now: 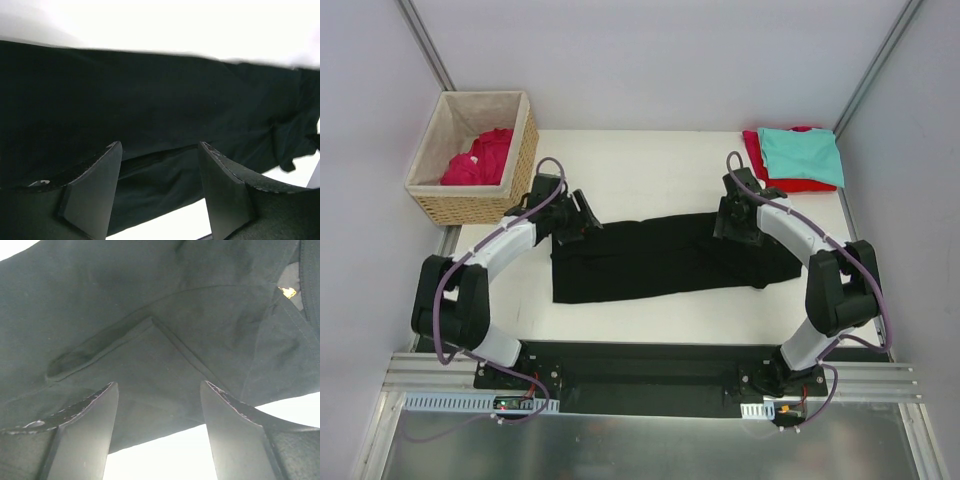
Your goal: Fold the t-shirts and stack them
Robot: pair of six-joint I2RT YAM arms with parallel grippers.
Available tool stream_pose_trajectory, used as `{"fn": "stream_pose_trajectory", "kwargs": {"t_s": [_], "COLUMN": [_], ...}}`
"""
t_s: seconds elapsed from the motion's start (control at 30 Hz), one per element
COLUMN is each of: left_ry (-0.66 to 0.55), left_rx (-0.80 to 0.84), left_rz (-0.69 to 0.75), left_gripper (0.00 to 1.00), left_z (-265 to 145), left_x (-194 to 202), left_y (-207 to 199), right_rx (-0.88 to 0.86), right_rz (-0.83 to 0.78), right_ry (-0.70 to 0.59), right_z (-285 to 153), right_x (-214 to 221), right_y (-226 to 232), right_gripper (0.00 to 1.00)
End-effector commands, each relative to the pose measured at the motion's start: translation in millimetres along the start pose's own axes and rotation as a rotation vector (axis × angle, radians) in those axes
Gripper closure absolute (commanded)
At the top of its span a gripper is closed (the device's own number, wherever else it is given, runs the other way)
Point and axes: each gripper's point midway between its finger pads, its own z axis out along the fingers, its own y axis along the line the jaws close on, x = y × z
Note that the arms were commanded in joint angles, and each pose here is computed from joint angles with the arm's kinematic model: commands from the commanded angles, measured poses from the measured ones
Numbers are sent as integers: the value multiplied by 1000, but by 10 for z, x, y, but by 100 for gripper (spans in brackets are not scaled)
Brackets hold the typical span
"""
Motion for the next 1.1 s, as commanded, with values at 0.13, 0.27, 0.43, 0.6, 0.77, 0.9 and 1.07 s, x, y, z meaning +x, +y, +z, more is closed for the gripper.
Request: {"fn": "stream_pose_trajectory", "kwargs": {"t_s": [0.13, 0.27, 0.43, 0.6, 0.77, 0.9, 1.07], "left_ry": [65, 77, 91, 143, 233, 311, 401], "left_rx": [100, 85, 80, 302, 546, 732, 799], "left_rz": [74, 76, 70, 177, 201, 128, 21], "left_gripper": [39, 39, 39, 38, 39, 39, 39], "left_z": [261, 271, 273, 241, 509, 674, 976], "left_x": [103, 193, 291, 351, 524, 758, 1018], "left_y": [-494, -433, -402, -1170, -1787, -1978, -1905], "right_rx": [-28, -19, -13, -18, -80, -115, -101], "right_rz": [2, -2, 1, 25, 65, 76, 67], "right_ry": [-69, -57, -58, -102, -103, -108, -119], "right_z": [-164, -123, -121, -237, -308, -363, -411], "right_x": [-194, -154, -151, -276, -271, -238, -209], "right_y": [68, 53, 41, 3, 10, -3, -71], "right_gripper": [29, 29, 29, 28, 28, 28, 28]}}
